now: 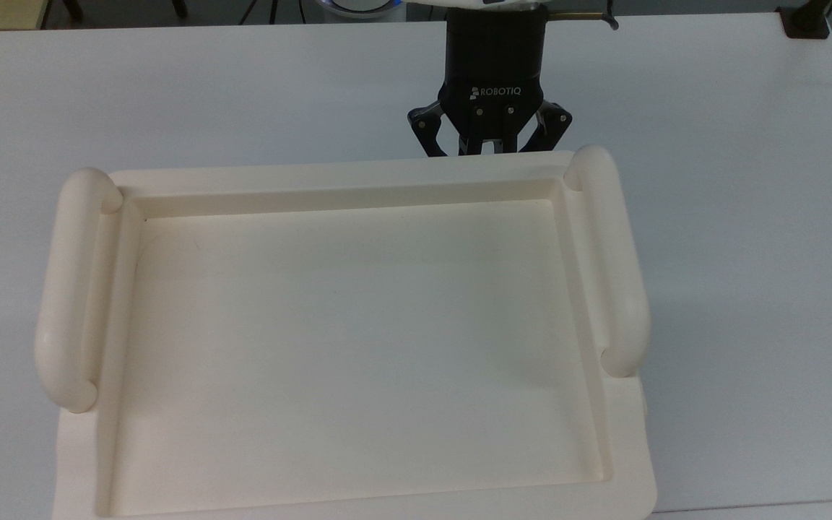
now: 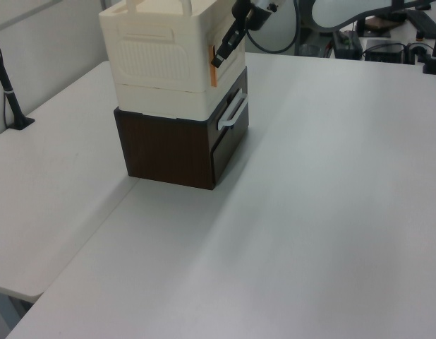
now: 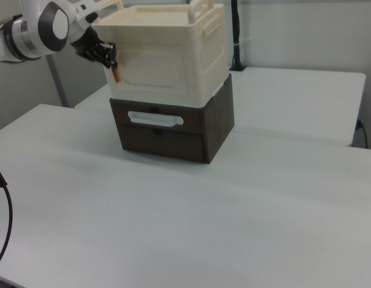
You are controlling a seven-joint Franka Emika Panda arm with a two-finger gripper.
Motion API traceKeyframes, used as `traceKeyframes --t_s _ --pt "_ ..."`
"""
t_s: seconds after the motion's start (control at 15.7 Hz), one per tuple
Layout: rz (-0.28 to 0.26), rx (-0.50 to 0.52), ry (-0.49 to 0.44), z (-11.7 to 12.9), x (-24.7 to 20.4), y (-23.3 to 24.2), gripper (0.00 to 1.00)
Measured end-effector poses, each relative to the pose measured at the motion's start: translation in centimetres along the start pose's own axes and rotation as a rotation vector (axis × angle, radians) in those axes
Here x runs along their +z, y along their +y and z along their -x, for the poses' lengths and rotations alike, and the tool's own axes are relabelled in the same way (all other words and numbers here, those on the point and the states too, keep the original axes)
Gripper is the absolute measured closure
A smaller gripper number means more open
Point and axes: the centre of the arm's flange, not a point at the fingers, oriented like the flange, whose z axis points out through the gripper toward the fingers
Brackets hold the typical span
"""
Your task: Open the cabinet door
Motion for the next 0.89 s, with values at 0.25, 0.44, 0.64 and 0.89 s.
traceKeyframes --t_s 0.25,0.44,0.64,0.89 --pt "-0.002 -0.001 0.000 0.0 0.0 -0.2 0.81" --pt "-0.003 0.001 -0.001 0.0 0.0 -0.2 0.83" --pt "0.001 0.023 -0.027 0.2 -0.3 -0.3 0.85" --pt "0.016 0.033 -0.122 1.0 -2.0 -0.1 0.85"
